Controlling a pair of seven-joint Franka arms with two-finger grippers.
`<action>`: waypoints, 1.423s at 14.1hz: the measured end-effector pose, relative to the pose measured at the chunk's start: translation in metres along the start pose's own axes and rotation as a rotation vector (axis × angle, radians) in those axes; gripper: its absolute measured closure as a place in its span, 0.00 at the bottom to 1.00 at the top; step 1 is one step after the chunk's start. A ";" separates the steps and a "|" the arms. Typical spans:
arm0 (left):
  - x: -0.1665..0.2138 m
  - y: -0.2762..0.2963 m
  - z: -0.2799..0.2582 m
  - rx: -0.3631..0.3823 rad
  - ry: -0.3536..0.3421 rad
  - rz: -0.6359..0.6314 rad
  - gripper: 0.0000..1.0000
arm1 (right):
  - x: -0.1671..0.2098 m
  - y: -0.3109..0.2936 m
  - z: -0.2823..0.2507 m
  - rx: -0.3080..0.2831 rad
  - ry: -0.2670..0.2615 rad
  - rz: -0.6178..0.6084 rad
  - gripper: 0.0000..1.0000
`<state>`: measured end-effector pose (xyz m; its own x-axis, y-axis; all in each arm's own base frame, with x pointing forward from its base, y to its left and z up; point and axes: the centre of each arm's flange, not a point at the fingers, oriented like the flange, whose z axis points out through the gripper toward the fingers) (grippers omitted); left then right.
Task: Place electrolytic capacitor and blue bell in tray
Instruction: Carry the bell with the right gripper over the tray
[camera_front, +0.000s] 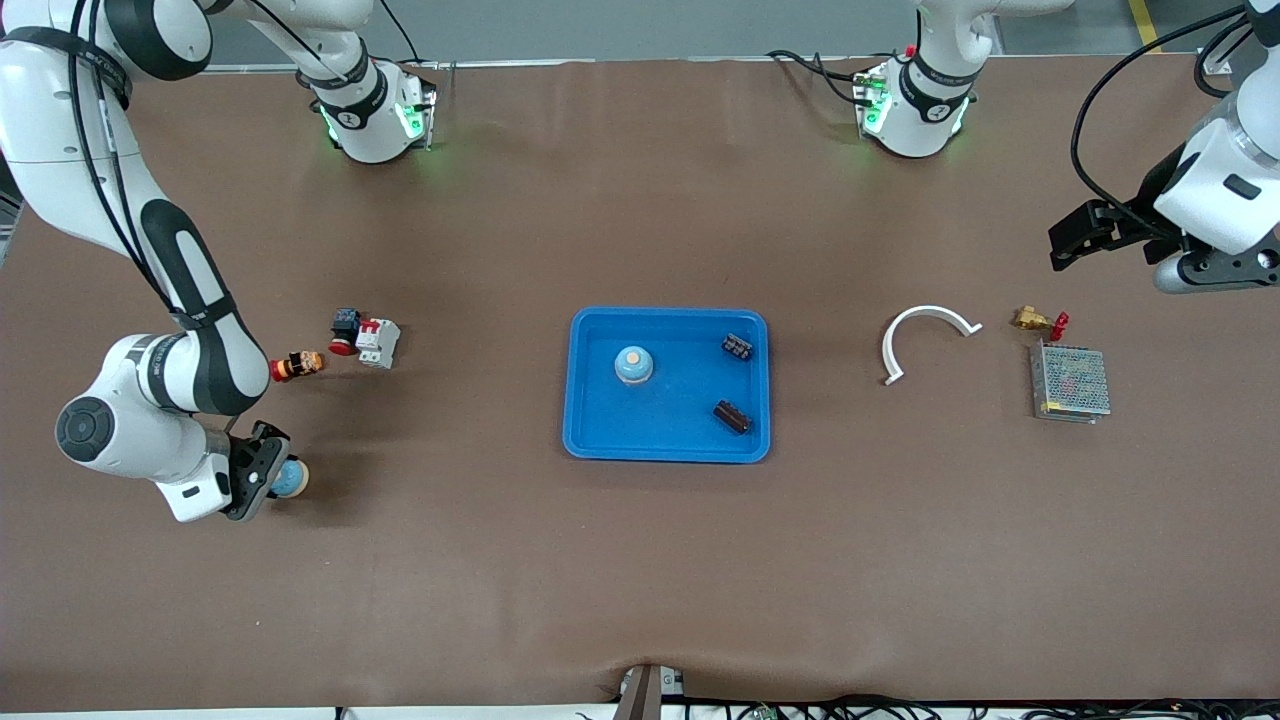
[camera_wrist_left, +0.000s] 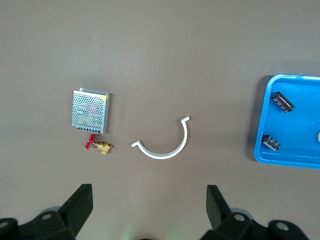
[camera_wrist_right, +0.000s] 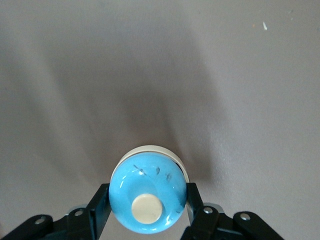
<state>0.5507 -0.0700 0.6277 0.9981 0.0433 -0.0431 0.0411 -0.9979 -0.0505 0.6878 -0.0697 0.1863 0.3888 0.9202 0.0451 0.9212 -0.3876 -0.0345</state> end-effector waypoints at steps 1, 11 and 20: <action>0.000 0.000 0.000 0.000 0.000 0.000 0.00 | 0.007 -0.001 -0.001 0.000 0.003 0.011 0.34; 0.001 -0.003 0.000 0.000 0.001 -0.006 0.00 | 0.111 -0.022 -0.056 0.079 0.015 0.301 0.34; 0.000 0.000 0.000 0.000 0.001 0.000 0.00 | 0.220 -0.090 -0.098 0.173 0.044 0.742 0.35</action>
<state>0.5508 -0.0699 0.6280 0.9982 0.0434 -0.0423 0.0413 -0.9979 -0.0503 0.6918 0.1628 0.2976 0.9088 0.4171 -0.0108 0.4040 -0.8862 -0.2269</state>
